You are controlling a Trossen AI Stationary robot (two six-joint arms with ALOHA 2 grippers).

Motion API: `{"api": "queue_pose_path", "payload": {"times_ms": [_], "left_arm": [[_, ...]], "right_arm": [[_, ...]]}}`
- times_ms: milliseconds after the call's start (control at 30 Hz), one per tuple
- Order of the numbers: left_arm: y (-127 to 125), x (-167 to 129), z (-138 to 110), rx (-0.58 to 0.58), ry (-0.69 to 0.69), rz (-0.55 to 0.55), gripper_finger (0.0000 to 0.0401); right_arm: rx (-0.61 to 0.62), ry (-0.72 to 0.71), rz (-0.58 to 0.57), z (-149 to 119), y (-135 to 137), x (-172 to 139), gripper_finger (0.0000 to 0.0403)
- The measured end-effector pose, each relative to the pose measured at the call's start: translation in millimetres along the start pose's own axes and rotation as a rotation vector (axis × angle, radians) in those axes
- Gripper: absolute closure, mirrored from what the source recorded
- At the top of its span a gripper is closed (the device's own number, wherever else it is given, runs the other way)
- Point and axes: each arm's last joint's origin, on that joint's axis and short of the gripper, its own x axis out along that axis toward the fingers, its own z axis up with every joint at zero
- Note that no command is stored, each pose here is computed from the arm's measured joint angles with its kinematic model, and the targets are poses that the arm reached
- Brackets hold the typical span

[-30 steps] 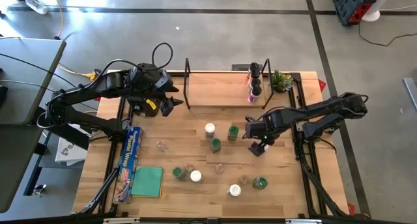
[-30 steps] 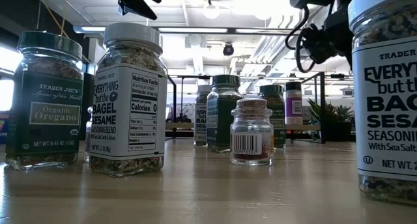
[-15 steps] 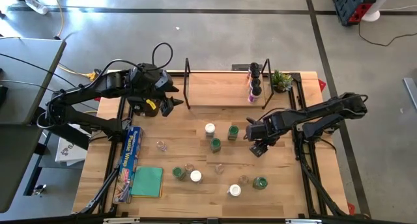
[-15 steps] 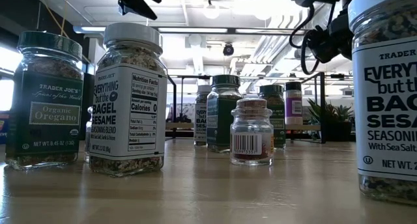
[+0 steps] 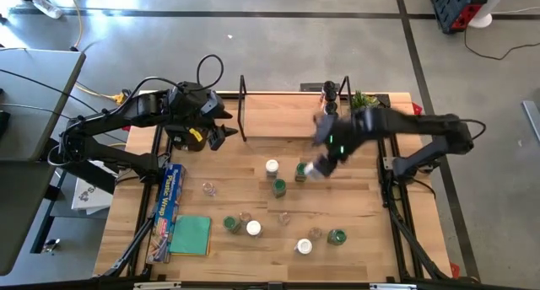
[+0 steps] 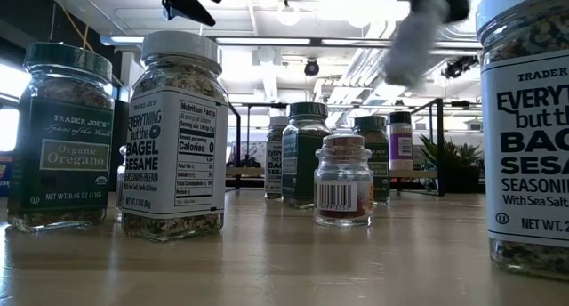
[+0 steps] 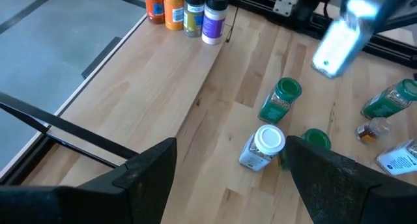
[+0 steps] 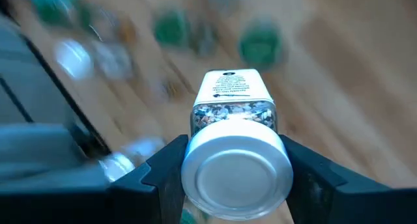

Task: Shelf spices
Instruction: Put the top right white spice bottle on the shelf

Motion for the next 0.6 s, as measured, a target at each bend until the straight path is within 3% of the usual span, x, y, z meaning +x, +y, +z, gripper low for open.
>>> {"api": "queue_pose_path", "payload": {"times_ms": [133, 267, 467, 600], "left_arm": [[0, 0, 2, -0.018, -0.017, -0.002, 0.0119], [-1, 0, 3, -0.032, -0.032, -0.006, 0.0119], [-1, 0, 4, -0.043, -0.037, -0.007, 0.0119], [0, 0, 4, -0.047, -0.039, 0.003, 0.0119]], "right_arm": [[-0.068, -0.096, -0.065, 44, -7, -32, 0.0212], [-0.191, -0.102, -0.149, 95, -23, -41, 0.0212], [-0.395, -0.073, -0.275, 166, -65, -19, 0.0212], [-0.535, 0.01, -0.351, 198, -97, 9, 0.0212]]}}
